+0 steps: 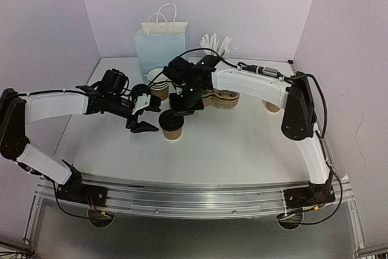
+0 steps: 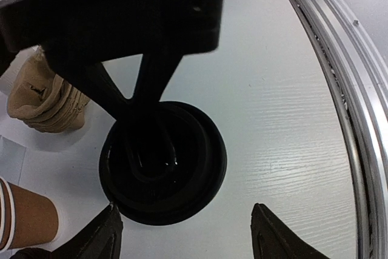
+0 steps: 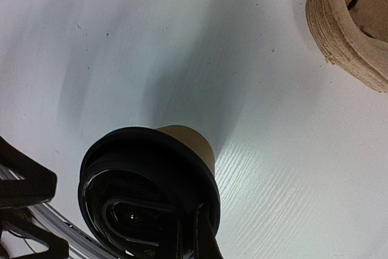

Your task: Pack the takeout coffee

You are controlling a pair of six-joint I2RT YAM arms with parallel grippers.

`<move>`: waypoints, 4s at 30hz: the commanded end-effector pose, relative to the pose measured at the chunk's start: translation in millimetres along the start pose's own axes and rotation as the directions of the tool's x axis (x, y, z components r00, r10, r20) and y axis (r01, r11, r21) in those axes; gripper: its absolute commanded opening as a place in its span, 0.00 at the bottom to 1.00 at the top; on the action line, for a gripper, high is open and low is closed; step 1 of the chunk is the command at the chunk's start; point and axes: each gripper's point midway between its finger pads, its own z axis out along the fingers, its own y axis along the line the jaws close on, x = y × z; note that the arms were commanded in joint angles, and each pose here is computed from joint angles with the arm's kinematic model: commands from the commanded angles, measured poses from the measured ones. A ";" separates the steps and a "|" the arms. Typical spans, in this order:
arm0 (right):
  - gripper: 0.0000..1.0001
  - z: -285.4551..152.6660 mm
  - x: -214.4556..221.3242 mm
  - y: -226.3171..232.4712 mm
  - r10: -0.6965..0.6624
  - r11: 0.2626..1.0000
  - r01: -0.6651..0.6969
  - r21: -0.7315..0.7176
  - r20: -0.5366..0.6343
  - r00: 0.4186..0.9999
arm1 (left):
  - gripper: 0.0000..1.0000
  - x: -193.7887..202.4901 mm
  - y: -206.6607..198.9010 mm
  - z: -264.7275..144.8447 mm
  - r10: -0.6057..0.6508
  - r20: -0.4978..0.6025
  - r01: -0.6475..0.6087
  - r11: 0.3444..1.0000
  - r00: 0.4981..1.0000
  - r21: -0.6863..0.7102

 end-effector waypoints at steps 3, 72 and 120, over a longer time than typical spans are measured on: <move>0.00 22.1 27.0 -0.5 0.008 0.999 -0.004 0.033 -0.103 0.995 | 0.81 -34.7 35.3 -9.1 -0.316 0.120 0.327 0.940 0.941 -0.095; 0.14 -1.4 69.4 32.8 0.026 0.999 -0.020 -0.047 0.141 0.990 | 0.65 53.6 -122.5 105.9 -0.705 -0.152 0.715 0.699 0.693 0.020; 0.24 -21.8 74.0 31.6 -0.207 0.977 0.189 0.098 0.228 0.951 | 1.00 -88.6 -61.3 16.0 -0.183 0.205 0.193 0.981 0.961 -0.027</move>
